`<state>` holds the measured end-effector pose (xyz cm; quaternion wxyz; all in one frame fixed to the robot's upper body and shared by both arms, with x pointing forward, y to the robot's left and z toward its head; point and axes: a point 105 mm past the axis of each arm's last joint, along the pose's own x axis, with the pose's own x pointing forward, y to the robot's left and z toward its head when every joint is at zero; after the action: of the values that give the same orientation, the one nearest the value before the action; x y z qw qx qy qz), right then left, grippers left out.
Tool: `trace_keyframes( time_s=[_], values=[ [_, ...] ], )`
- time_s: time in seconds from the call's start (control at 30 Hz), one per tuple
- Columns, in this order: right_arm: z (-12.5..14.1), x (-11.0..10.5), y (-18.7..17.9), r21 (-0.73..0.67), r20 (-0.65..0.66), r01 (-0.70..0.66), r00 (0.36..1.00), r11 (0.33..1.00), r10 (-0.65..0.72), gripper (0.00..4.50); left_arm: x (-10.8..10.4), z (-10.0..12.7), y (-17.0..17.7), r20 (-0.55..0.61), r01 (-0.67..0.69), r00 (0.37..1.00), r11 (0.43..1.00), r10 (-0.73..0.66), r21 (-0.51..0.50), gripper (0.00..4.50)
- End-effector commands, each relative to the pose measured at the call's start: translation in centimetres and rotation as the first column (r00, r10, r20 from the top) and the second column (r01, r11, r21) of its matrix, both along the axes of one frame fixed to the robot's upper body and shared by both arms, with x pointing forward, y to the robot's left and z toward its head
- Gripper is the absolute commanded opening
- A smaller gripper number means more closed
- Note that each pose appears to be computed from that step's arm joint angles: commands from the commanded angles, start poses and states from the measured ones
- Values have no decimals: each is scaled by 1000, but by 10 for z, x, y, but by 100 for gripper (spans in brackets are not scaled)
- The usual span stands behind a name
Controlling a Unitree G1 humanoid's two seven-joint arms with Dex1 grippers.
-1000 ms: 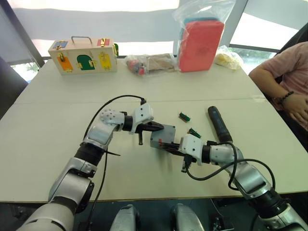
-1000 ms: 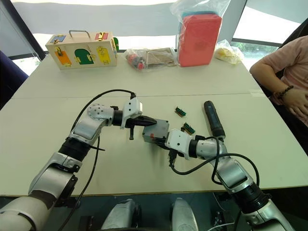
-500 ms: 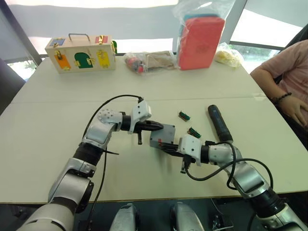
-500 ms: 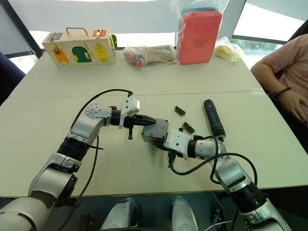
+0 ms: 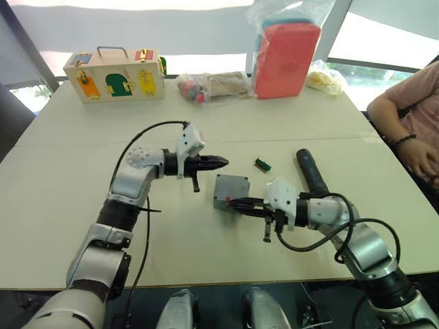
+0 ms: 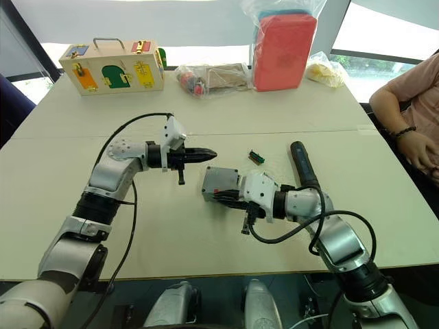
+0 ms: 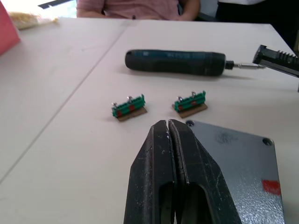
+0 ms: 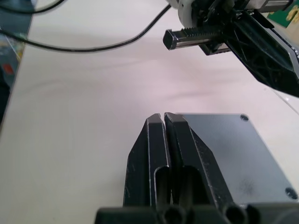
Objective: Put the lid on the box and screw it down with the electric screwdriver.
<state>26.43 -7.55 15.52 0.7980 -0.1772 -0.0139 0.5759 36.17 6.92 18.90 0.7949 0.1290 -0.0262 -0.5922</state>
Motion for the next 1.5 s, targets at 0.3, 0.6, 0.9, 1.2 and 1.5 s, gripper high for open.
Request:
trace_keyframes(
  time_s=[0.3, 0.6, 0.9, 1.2, 1.5],
  values=[
    [9, 33, -47, 41, -53, 299, 953, 953, -297, 8, -15, -17, 42, -12, -102, 995, 991, 103, 83, 0],
    [-24, 36, -44, -67, -96, 329, 938, 942, -334, 8, -21, -44, 32, -58, -91, 994, 990, 97, 109, 0],
    [-30, 35, -43, -86, -99, 330, 936, 940, -338, 8, -17, -48, 24, -53, -94, 993, 989, 101, 111, 0],
    [-30, 32, -39, -82, -105, 319, 939, 944, -327, 8, -14, -49, 21, -45, -95, 994, 989, 100, 113, 0],
    [-29, 31, -35, -77, -108, 304, 944, 950, -311, 8, -9, -48, 16, -37, -99, 994, 990, 104, 102, 0]
  ],
)
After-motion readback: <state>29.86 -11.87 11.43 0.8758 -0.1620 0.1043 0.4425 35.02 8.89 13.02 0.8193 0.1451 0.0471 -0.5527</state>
